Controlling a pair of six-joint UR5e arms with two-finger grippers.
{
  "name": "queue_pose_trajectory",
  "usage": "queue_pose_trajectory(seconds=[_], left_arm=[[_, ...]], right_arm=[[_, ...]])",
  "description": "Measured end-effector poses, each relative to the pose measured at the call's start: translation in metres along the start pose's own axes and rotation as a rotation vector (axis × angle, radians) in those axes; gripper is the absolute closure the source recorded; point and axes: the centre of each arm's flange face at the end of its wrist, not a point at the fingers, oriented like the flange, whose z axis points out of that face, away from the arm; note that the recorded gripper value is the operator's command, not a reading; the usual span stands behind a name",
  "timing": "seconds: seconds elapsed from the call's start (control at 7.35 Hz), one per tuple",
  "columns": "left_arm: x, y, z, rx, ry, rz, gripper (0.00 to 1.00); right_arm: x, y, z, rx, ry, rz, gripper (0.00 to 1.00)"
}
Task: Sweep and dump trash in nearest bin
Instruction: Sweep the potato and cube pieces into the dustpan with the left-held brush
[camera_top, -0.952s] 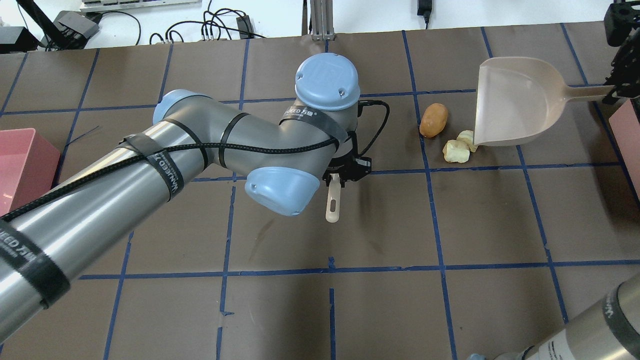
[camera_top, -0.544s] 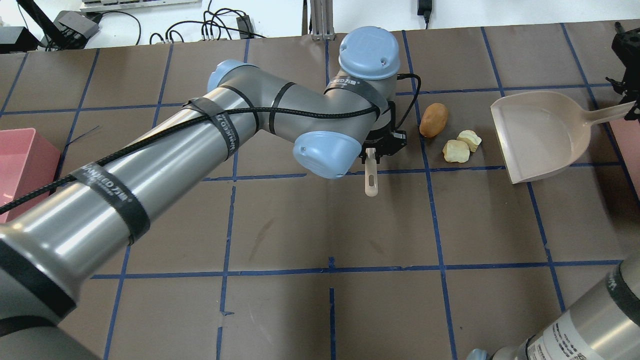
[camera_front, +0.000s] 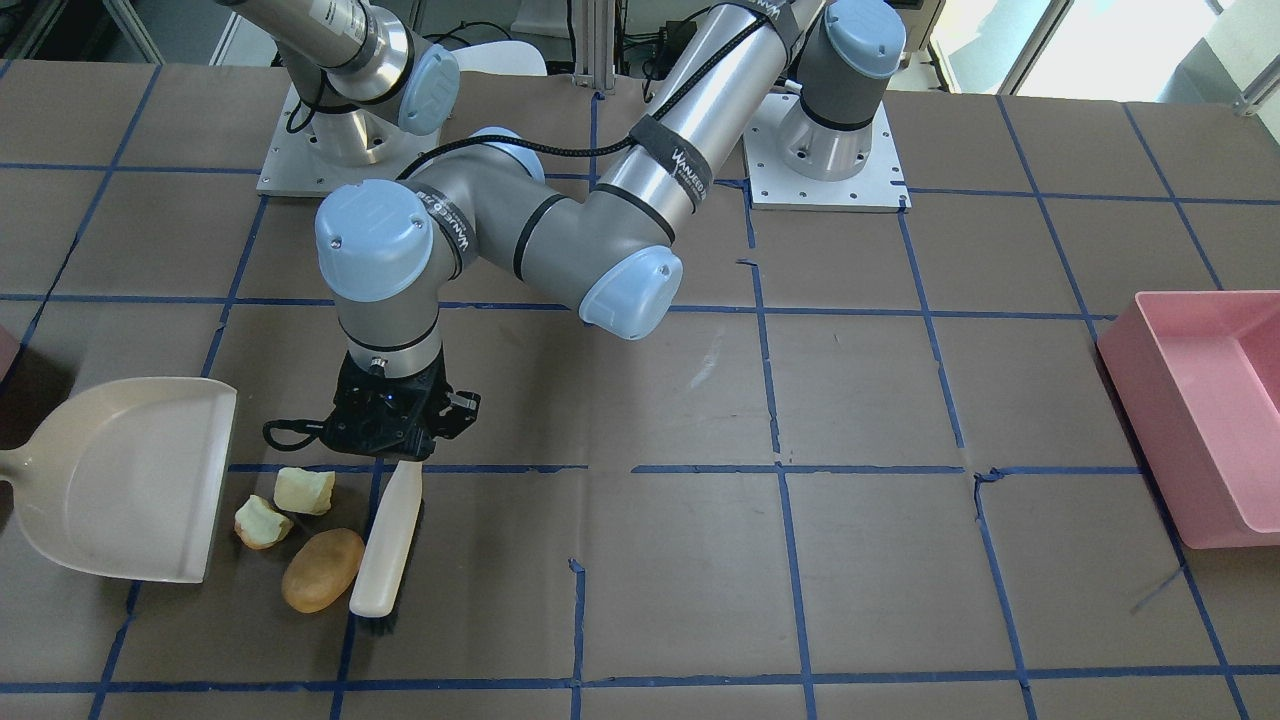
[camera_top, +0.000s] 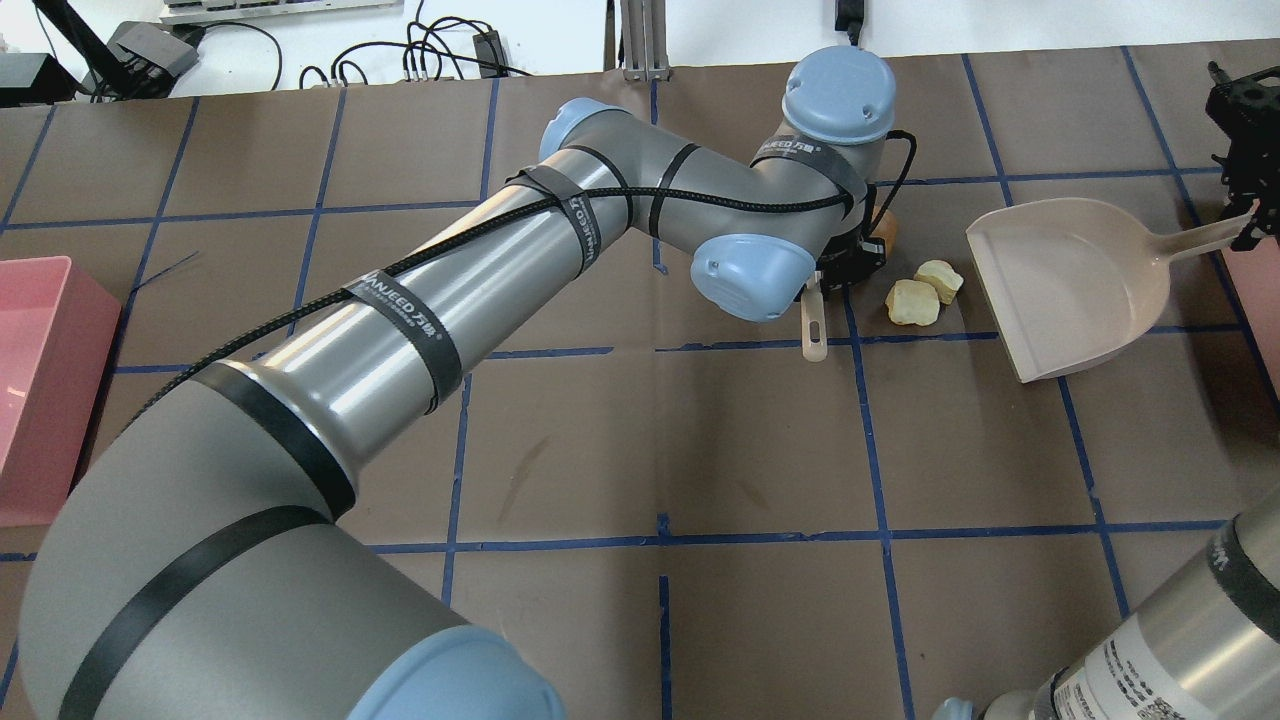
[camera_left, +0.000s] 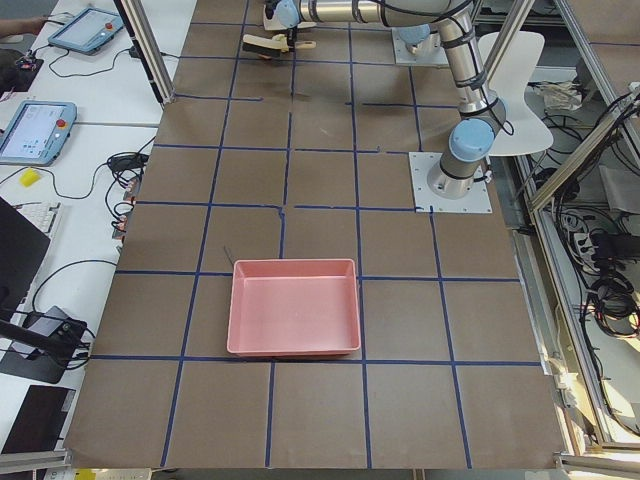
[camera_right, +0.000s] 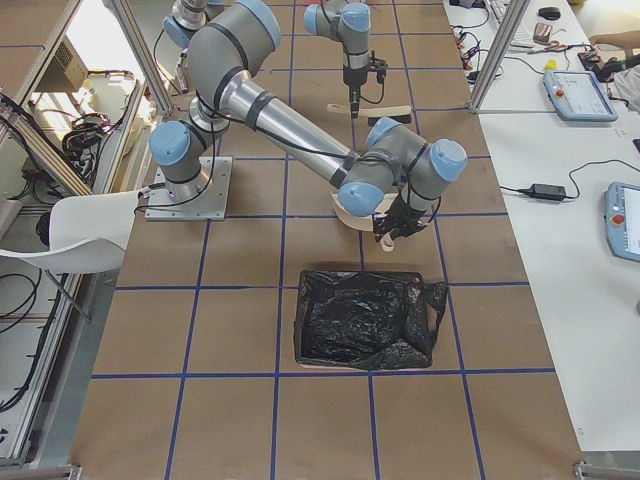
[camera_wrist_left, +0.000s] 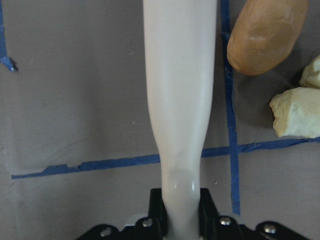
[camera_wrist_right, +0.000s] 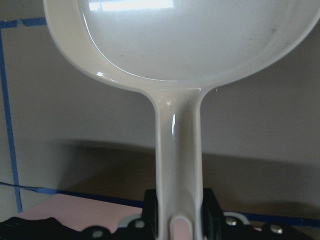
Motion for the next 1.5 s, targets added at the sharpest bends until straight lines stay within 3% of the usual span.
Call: queue_pose_trajectory(seconds=[0.68,1.5], left_arm=[[0.012,-0.021,0.017,0.014,0.008,0.075,0.97],[0.008,-0.02,0.055,-0.028,-0.017,0.121,0.97]], right_arm=[[0.006,-0.017,0.017,-0.006,0.032,0.048,1.0],[0.008,-0.028,0.018,-0.022,0.044,0.081,1.0]])
